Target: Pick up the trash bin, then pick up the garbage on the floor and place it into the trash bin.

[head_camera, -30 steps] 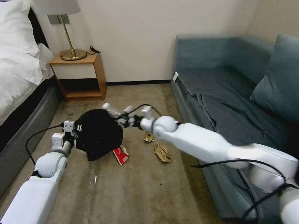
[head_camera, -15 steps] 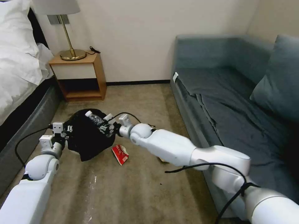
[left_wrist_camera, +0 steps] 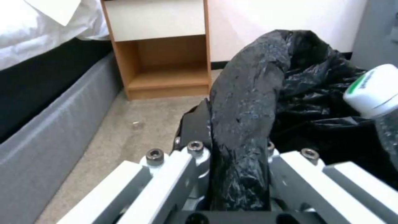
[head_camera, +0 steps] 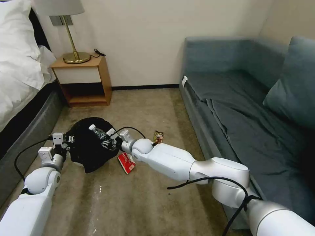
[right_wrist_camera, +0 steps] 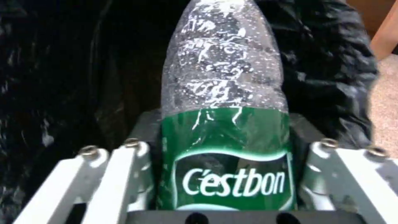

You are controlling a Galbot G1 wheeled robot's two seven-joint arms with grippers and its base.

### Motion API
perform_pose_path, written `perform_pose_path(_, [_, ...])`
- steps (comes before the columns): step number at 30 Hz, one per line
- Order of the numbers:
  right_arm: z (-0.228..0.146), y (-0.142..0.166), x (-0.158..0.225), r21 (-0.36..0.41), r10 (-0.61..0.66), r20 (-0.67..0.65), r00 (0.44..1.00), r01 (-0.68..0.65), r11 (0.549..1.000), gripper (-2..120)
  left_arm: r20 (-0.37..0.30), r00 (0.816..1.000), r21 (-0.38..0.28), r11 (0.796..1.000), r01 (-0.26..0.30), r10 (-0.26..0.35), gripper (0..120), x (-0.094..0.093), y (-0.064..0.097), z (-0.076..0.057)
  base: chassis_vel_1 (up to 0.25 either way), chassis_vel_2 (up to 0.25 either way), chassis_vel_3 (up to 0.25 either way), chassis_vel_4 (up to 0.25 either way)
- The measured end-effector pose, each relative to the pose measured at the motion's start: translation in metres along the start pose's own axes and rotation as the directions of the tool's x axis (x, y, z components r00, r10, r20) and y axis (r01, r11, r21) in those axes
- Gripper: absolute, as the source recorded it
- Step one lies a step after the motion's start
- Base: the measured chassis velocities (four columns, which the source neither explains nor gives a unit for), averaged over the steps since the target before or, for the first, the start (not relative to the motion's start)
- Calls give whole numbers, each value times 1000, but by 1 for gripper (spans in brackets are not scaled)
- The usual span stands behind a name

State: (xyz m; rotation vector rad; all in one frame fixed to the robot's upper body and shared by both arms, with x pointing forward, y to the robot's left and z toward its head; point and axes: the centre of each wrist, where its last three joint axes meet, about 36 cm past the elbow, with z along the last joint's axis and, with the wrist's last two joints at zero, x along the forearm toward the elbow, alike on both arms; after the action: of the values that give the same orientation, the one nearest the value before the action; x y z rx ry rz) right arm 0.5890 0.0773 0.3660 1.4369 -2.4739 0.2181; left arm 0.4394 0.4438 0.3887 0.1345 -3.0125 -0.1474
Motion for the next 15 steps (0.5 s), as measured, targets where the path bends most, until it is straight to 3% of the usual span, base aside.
perform_pose_path(3, [0, 0, 0, 0, 1, 0, 1000, -1, 1000, 62, 2, 1000, -2, 1000, 3, -3, 6, 1, 2, 0, 0, 0, 0, 0])
perform_pose_path(10, [-6, -4, 1, 10, 10, -1, 1000, -10, 1000, 92, -4, 1000, -6, 1000, -2, 2, 6, 3, 3, 6, 0, 0, 0, 0])
perform_pose_path(15, [-10, -10, 1, 14, 30, -9, 1000, -30, 999, 99, -6, 1000, -5, 1000, -12, 12, 6, 2, -1, 8, 0, 0, 0, 0])
